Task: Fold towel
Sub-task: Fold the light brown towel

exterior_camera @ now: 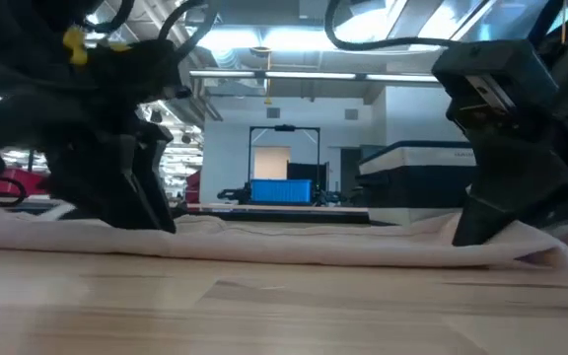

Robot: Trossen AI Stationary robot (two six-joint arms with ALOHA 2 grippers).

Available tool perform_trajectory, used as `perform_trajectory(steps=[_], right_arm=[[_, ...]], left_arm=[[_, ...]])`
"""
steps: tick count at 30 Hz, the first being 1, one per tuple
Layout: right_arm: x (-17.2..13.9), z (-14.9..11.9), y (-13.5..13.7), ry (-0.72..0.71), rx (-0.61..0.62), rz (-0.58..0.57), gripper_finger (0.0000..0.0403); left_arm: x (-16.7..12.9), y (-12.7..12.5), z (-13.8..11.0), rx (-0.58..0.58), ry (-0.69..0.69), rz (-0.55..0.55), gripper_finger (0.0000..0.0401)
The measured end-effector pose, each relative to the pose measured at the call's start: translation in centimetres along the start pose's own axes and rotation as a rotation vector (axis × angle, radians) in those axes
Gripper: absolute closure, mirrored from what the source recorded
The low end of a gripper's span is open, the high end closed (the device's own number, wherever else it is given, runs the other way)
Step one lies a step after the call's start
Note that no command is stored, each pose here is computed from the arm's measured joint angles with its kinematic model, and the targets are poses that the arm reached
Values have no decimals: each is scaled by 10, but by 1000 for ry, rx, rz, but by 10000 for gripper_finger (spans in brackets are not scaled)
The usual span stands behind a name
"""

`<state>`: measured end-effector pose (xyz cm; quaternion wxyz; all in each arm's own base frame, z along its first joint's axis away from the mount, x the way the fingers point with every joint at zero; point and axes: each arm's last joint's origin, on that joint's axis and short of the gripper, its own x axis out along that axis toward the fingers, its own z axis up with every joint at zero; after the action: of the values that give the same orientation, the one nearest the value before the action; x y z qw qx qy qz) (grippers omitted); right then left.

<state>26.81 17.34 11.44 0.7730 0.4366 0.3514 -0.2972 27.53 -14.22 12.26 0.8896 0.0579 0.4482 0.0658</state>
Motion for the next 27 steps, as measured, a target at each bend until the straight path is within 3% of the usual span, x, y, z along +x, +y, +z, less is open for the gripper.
perform_trajectory(steps=[5, 11, 16, 27], right_arm=[[-12, 7, 6, -24, -29, 44, 394], [-26, 16, 19, -88, -25, 123, 388], [-26, 32, 46, -170, -65, 239, 395], [-20, 82, 83, -358, -273, 387, 395]], left_arm=[[-15, 1, 16, -42, -75, -26, 278], [-1, 5, 4, -56, -39, -1, 278], [9, 9, -1, -95, -32, 19, 278], [11, 9, 8, -78, -77, 9, 278]])
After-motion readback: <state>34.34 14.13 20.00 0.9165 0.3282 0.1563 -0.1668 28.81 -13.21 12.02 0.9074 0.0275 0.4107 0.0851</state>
